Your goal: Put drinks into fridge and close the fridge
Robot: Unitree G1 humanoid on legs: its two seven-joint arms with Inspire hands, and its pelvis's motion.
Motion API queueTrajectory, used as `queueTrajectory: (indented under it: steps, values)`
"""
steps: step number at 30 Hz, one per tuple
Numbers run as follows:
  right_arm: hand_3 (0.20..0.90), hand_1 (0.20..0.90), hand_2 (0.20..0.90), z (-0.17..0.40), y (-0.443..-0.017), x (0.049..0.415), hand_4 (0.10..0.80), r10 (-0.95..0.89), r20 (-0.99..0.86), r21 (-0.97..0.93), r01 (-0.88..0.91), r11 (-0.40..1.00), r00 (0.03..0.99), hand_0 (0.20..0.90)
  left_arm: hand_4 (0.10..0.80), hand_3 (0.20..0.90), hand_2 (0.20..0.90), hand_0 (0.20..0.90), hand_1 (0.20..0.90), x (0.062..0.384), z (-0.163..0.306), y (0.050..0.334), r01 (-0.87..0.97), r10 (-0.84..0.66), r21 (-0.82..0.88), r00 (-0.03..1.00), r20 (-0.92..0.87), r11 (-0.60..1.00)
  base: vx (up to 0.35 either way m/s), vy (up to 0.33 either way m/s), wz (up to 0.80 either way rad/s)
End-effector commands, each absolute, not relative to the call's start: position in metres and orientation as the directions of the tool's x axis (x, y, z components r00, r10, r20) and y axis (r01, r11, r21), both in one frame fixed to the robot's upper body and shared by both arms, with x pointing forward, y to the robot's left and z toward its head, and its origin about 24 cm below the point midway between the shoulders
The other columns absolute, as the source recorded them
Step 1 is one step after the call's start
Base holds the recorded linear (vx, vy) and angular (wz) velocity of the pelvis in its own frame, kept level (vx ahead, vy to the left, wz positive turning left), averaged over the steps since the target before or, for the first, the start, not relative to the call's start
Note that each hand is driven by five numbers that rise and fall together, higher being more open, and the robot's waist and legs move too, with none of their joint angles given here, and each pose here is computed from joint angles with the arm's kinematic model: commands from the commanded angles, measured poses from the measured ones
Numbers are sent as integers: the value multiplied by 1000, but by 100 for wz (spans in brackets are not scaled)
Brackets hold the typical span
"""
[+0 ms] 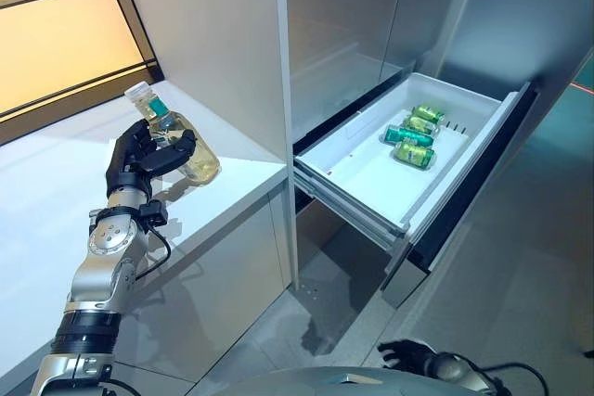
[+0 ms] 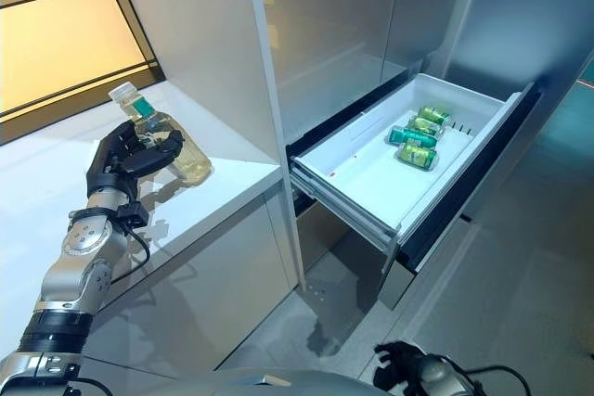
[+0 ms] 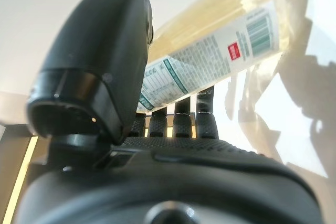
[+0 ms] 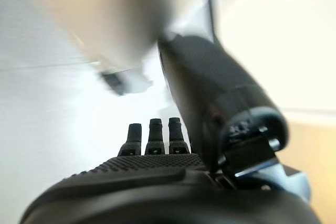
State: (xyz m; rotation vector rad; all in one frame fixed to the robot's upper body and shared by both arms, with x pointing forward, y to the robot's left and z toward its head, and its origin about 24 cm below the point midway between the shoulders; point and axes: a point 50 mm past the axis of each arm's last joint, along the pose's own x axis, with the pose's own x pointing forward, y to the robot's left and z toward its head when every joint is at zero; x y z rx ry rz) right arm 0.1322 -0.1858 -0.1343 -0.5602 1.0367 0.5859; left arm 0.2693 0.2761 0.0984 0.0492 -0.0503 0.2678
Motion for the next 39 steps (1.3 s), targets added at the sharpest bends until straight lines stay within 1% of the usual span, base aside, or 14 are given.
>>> queueTrajectory:
  steps: [1,4,5,7,8,10,11,12,15,24,27,33,35,39]
  values:
    - [900,900,900,-109,-157,176,800,308,-809,-257,-773,580,500,900,100,200,300,300,300,276,234,246,-128,79,29,757,648,991,-26,0,10]
    - [900,900,900,-86,-144,193,800,408,-747,-329,-825,460,525,900,100,200,300,300,300,275,237,240,-107,53,41,747,663,993,-51,3,4]
    - [900,900,900,-80,-138,197,800,464,-720,-281,-828,484,516,900,100,200,300,300,300,275,236,238,-103,48,44,745,665,994,-59,7,4]
    - [900,900,900,-81,-136,192,800,500,-689,-382,-849,365,525,900,100,200,300,300,300,274,234,242,-106,50,43,743,668,993,-14,4,2]
    - [900,900,900,-87,-139,186,800,479,-737,-349,-875,335,477,900,100,200,300,300,300,274,235,241,-109,53,42,741,669,993,0,0,0]
    - [900,900,900,-85,-130,182,800,526,-708,-363,-882,302,471,900,100,200,300,300,300,274,238,240,-106,51,41,738,673,994,-20,17,0]
    - [900,900,900,-53,-102,193,800,684,-472,-561,-788,255,557,900,100,200,300,300,300,275,239,236,-99,45,42,735,677,994,-72,45,-1]
    - [900,900,900,-54,-95,194,800,672,-583,-437,-874,213,456,900,100,200,300,300,300,276,239,231,-98,44,41,732,680,994,-71,50,0]
    - [900,900,900,-49,-81,189,800,705,-566,-462,-873,158,427,900,100,200,300,300,300,276,240,224,-87,32,45,723,691,995,-33,21,0]
    - [900,900,900,21,-68,226,800,833,-394,-529,-837,139,388,900,100,200,300,300,300,265,255,211,-33,-82,135,647,758,990,0,0,0]
    - [900,900,900,26,-71,222,800,857,-352,-553,-823,134,376,900,100,200,300,300,300,257,255,214,-40,-107,167,618,779,985,-10,6,0]
    - [900,900,900,80,-78,221,800,904,-228,-585,-793,170,362,900,100,200,300,300,300,239,274,216,-77,-190,272,537,822,959,-12,7,0]
    - [900,900,900,94,-83,225,800,920,-186,-561,-806,188,345,900,100,200,300,300,300,236,276,216,-93,-218,308,519,826,947,0,0,0]
    - [900,900,900,123,-92,224,800,963,-91,-478,-860,181,254,900,100,200,300,300,300,228,277,220,-91,-280,371,500,819,924,0,0,0]
